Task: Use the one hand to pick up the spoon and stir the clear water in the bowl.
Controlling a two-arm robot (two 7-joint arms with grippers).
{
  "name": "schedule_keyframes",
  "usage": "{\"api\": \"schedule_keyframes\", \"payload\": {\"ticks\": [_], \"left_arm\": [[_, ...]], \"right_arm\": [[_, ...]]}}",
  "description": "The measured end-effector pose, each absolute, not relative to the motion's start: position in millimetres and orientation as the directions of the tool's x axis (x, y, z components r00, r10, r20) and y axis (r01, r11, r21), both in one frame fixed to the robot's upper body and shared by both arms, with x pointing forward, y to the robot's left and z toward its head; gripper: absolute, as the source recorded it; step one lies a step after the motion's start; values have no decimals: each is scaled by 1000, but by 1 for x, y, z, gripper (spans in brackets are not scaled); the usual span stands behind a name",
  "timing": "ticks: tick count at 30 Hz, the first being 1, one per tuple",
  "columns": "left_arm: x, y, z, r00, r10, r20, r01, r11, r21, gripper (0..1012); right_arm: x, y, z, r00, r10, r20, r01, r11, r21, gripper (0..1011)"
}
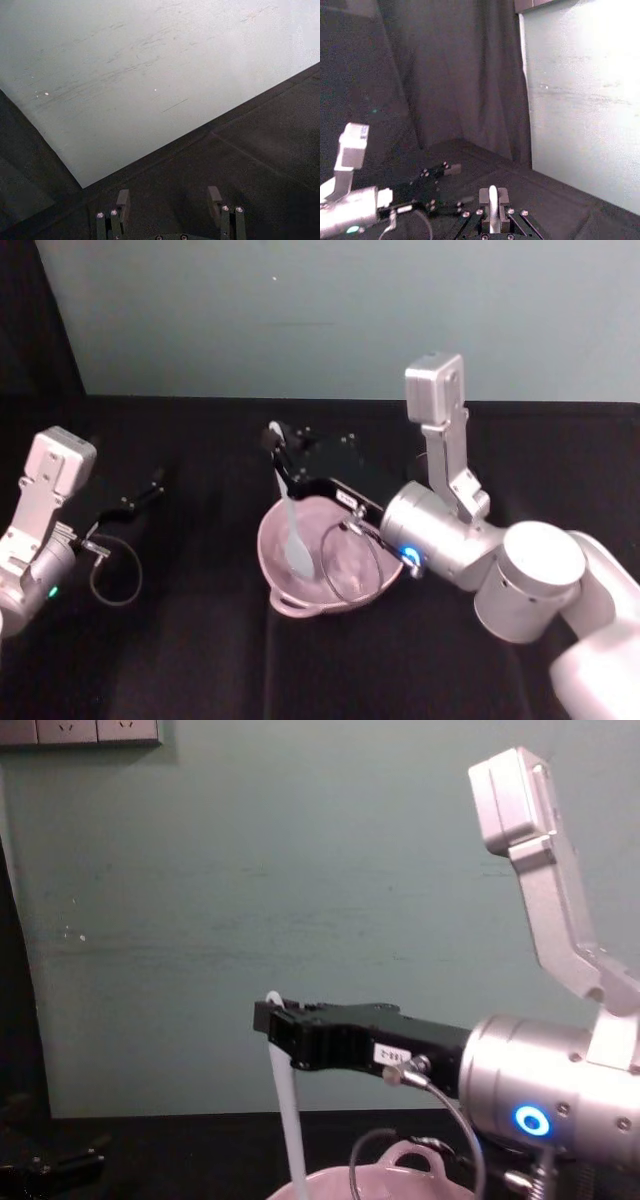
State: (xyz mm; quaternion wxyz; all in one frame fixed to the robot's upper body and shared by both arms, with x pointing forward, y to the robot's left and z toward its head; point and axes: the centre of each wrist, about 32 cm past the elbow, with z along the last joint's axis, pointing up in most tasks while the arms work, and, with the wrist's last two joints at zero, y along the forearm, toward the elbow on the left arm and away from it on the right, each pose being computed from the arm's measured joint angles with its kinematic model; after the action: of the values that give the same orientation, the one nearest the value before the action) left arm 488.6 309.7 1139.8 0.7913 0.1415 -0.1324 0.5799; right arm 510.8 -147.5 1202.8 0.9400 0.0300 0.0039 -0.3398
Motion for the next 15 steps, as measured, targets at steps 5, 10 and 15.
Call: {"api": "schedule_keyframes", "payload": {"ticks": [5, 10, 15], "left_arm": [[489, 310, 1140, 292, 880, 374, -955, 287, 70, 1011], [489, 310, 1140, 292, 880, 374, -955, 287, 70, 1011], [489, 310, 1140, 292, 880, 374, -955, 287, 70, 1011]], "right_arm": [[530, -144, 1203, 764, -644, -34, 645, 761, 65, 109], [544, -153, 1199, 738, -674, -39, 675, 736, 58, 108], [547, -167, 1198, 703, -710, -35, 711, 701, 54, 108]]}}
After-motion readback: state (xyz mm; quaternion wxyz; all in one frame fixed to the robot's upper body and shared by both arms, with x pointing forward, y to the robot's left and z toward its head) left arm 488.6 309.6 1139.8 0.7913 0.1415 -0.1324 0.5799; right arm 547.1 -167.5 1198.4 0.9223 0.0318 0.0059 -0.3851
